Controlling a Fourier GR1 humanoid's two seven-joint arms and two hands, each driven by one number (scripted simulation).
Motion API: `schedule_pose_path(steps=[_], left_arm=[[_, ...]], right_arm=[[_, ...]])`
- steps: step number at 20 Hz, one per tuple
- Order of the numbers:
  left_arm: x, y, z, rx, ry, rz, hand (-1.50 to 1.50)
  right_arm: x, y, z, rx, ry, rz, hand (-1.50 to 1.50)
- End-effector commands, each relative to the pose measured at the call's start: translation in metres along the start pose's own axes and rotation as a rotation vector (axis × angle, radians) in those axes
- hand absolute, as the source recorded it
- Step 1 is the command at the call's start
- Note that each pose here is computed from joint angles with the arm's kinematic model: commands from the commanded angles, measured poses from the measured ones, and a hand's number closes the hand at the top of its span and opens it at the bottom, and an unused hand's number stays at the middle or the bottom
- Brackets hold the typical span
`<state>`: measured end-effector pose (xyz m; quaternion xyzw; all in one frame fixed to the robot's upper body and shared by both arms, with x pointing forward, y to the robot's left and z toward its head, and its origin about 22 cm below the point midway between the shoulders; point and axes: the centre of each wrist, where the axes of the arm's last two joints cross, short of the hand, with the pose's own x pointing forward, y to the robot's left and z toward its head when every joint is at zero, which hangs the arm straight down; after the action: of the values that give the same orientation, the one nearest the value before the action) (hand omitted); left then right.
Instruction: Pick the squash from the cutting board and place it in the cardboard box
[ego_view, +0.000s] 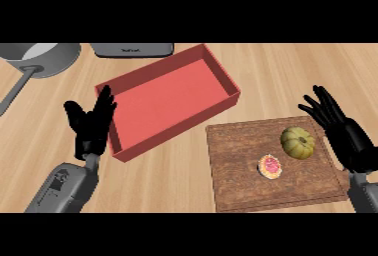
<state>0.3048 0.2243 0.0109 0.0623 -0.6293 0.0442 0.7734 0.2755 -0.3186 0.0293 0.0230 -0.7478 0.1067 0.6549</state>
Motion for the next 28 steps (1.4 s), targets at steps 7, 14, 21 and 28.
schedule_pose_path(steps=[7, 14, 21, 28], left_arm=[[-0.002, 0.074, 0.002, 0.114, -0.065, -0.385, 0.00], [-0.002, 0.111, 0.012, 0.131, -0.103, -0.493, 0.00], [0.017, 0.119, 0.003, 0.147, -0.139, -0.510, 0.00], [-0.004, 0.121, 0.011, 0.125, -0.125, -0.509, 0.00]], right_arm=[[0.110, -0.033, -0.042, 0.486, -0.287, 0.363, -1.50], [-0.005, -0.074, 0.008, 0.570, -0.247, -0.033, -1.50], [0.037, -0.100, -0.029, 0.657, -0.380, 0.216, -1.50], [0.062, -0.098, -0.046, 0.894, -0.296, 0.629, -1.50]])
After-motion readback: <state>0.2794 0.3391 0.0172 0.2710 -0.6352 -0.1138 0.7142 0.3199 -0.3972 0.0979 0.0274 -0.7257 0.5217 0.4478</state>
